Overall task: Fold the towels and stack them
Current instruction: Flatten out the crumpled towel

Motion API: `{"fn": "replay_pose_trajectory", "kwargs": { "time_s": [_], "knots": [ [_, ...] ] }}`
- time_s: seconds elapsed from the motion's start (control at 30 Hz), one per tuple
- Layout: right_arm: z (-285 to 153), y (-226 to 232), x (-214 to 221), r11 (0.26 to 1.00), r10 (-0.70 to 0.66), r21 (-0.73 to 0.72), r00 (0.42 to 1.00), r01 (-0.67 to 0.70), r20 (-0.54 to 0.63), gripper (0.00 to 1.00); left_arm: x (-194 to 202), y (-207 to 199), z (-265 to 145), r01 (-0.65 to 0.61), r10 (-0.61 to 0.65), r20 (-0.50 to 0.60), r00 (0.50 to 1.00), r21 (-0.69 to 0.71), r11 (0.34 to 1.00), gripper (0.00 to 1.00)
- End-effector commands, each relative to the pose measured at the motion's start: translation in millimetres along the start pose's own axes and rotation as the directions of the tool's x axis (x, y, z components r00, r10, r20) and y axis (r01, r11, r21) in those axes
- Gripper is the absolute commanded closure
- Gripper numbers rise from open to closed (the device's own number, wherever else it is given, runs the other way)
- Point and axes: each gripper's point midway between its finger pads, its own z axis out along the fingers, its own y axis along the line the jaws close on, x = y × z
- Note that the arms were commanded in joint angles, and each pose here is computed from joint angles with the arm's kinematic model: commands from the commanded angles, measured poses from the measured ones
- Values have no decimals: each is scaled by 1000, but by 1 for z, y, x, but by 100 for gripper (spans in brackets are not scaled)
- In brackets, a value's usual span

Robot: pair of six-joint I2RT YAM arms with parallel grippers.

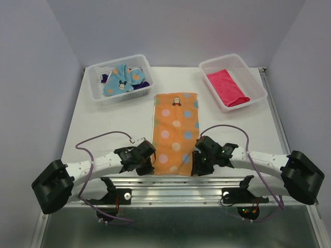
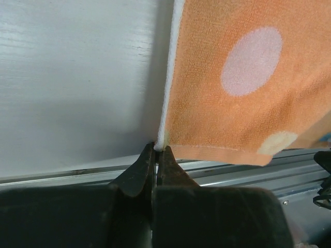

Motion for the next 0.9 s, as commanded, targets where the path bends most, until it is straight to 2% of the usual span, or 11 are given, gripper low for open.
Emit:
{"fn": "replay_pose_trajectory", "kwargs": {
  "time_s": [0.0,0.17,0.2,0.3,0.4,0.6,0.73,0.87],
  "knots": [
    [8,-2,5,999,11,35,1000,-10,-22,59,2,1,3,19,-19,6,1000,-2,1000,100],
    [6,-16,0,993,17,118,1000,-19,14,73,2,-1,3,16,-16,12,1000,3,1000,100],
    [6,-17,-2,992,19,125,1000,-22,25,80,2,-1,2,17,-18,15,1000,7,1000,100],
    [6,-17,-5,993,24,118,999,-29,49,87,2,-1,0,19,-19,19,1000,20,1000,100],
    [7,-14,-7,994,24,103,998,-30,60,99,2,0,-1,25,-26,22,999,29,999,100],
    [-7,-11,-17,994,-43,107,994,32,97,99,2,-11,-9,-5,2,29,1000,82,997,100],
    [-47,15,-31,996,-89,8,982,89,167,99,6,-27,-24,-52,47,33,998,162,985,100],
    [-70,30,-11,986,-108,-116,987,122,120,99,14,-37,-38,-47,48,-1,999,243,969,100]
  ]
}}
